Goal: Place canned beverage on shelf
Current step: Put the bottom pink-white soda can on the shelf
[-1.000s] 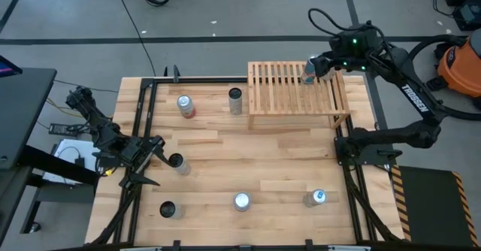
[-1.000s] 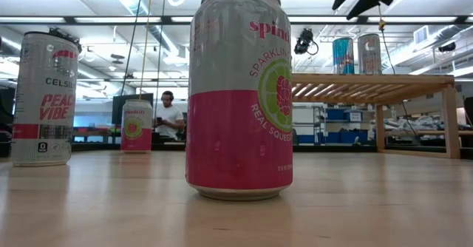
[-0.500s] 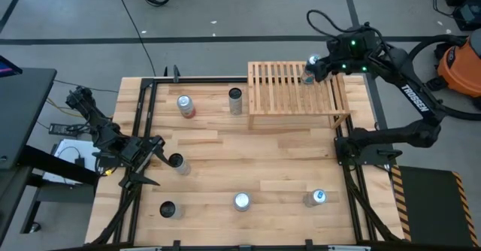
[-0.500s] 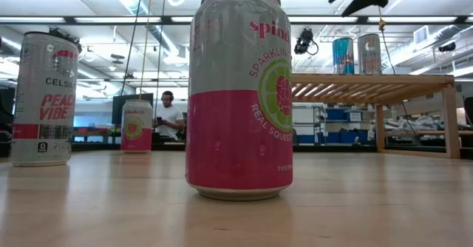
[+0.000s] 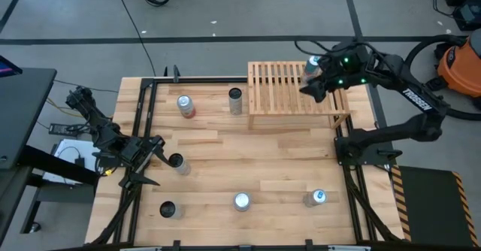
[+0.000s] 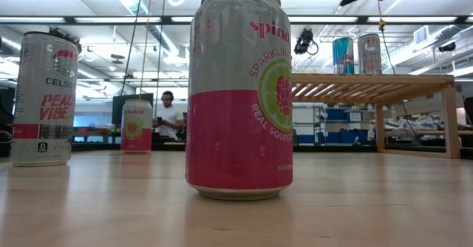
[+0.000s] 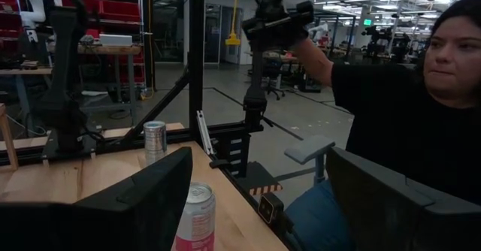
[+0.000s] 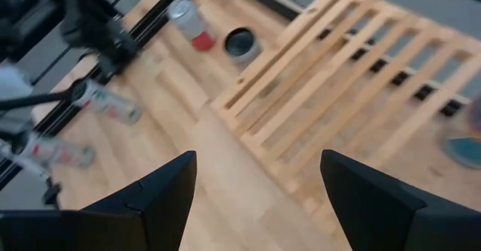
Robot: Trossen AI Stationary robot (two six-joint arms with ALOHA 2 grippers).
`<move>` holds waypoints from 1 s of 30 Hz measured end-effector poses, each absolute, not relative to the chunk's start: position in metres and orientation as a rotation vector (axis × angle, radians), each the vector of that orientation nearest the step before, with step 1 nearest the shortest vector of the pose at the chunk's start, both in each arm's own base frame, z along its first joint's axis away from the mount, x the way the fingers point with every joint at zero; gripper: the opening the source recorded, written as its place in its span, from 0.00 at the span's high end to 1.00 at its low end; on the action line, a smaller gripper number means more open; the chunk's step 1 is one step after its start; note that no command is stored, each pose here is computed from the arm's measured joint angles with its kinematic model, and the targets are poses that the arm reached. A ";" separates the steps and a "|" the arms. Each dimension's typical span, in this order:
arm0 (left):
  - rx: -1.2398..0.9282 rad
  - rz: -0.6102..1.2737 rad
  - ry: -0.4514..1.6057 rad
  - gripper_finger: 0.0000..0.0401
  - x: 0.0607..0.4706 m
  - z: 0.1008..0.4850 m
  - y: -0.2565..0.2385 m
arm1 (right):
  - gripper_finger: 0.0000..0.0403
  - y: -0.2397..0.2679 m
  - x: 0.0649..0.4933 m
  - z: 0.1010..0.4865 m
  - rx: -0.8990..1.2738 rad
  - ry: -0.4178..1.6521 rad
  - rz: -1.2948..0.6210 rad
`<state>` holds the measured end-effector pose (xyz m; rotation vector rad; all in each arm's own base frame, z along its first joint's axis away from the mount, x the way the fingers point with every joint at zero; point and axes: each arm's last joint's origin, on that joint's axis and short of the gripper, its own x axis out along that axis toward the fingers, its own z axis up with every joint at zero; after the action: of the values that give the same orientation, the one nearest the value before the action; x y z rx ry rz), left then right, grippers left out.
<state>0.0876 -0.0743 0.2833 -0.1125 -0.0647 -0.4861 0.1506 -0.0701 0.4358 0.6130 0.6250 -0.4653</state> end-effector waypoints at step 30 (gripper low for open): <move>-0.095 -0.484 -0.098 0.21 0.087 0.286 -0.074 | 0.27 -0.011 0.225 0.401 0.496 0.665 -0.117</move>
<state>0.0874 -0.0740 0.2861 -0.0950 -0.0975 -0.4844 0.2247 -0.0105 0.4012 0.4959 0.6654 -0.1171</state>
